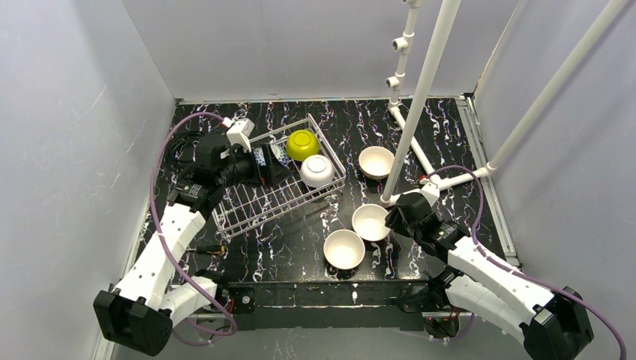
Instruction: Load the bowls into the dish rack
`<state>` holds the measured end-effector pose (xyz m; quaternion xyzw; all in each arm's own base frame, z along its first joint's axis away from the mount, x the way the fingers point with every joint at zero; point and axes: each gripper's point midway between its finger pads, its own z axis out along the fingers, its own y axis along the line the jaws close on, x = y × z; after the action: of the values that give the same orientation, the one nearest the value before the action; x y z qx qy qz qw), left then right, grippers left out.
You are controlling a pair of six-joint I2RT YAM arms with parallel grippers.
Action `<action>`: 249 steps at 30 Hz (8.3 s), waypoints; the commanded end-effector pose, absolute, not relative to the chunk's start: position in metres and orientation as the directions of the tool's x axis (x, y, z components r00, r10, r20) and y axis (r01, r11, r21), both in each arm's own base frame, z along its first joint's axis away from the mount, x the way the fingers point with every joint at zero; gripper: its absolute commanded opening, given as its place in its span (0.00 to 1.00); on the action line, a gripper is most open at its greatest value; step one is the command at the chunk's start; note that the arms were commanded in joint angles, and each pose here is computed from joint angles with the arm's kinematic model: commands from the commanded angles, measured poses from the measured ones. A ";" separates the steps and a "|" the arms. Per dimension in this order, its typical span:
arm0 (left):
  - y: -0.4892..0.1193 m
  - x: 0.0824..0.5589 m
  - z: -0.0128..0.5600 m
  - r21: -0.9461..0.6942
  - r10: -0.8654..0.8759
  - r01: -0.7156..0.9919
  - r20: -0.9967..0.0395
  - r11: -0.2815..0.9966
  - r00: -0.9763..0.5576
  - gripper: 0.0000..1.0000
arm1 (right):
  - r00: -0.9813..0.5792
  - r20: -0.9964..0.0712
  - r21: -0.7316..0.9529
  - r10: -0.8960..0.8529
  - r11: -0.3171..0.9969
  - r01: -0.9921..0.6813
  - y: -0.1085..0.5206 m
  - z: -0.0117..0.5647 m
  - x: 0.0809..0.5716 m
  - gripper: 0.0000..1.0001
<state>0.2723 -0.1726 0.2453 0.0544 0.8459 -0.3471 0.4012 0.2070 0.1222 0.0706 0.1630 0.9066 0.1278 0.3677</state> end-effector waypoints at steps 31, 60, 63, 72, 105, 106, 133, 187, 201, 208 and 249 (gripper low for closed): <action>-0.380 0.191 0.254 -0.179 0.268 0.973 -0.939 0.148 -0.214 0.90 | -0.680 -0.619 0.341 0.392 0.915 0.216 0.112 0.128 0.196 0.01; -0.404 0.141 0.175 0.234 0.526 0.873 -0.722 -0.427 0.450 0.60 | -0.751 -0.560 0.420 0.350 0.901 0.107 0.133 0.196 0.178 0.01; -0.400 0.146 0.166 0.241 0.558 0.877 -0.693 -0.416 0.455 0.52 | -0.755 -0.557 0.416 0.346 0.903 0.107 0.134 0.197 0.178 0.01; -0.391 0.157 0.156 0.274 0.633 0.869 -0.599 -0.413 0.490 0.16 | -0.771 -0.541 0.417 0.336 0.903 0.101 0.139 0.199 0.179 0.01; -0.337 0.238 0.242 0.141 0.473 0.883 -0.876 0.447 -0.099 0.00 | -0.456 -0.648 0.628 0.610 0.767 0.134 0.107 0.261 0.196 0.78; -0.327 0.251 0.248 0.090 0.417 0.858 -0.896 0.505 -0.151 0.00 | -0.457 -0.648 0.625 0.609 0.768 0.138 0.107 0.260 0.196 0.78; -0.238 0.356 0.223 -0.821 -0.440 0.145 -0.435 0.553 -0.786 0.00 | -0.476 -0.668 0.564 0.572 0.807 0.177 0.097 0.242 0.192 0.80; -0.212 0.354 0.166 -0.984 -0.685 -0.032 -0.099 0.175 -0.722 0.00 | -0.488 -0.706 0.519 0.513 0.844 0.136 0.096 0.254 0.191 0.82; -0.201 0.343 0.146 -0.975 -0.723 -0.089 -0.089 0.205 -0.685 0.16 | -0.503 -0.706 0.521 0.498 0.847 0.108 0.101 0.253 0.190 0.83; -0.186 0.336 0.141 -0.957 -0.764 -0.117 -0.135 0.266 -0.631 0.37 | -0.496 -0.708 0.527 0.503 0.844 0.102 0.101 0.254 0.191 0.84; -0.184 0.314 0.149 -0.862 -0.569 -0.041 -0.296 0.505 -0.767 0.20 | -0.494 -0.715 0.516 0.495 0.850 0.104 0.099 0.252 0.191 0.85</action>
<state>0.3310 -0.1927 0.1583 -0.1877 0.8074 -0.4736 0.2975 0.1839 0.0990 0.2384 0.1727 0.8526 0.2004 0.4506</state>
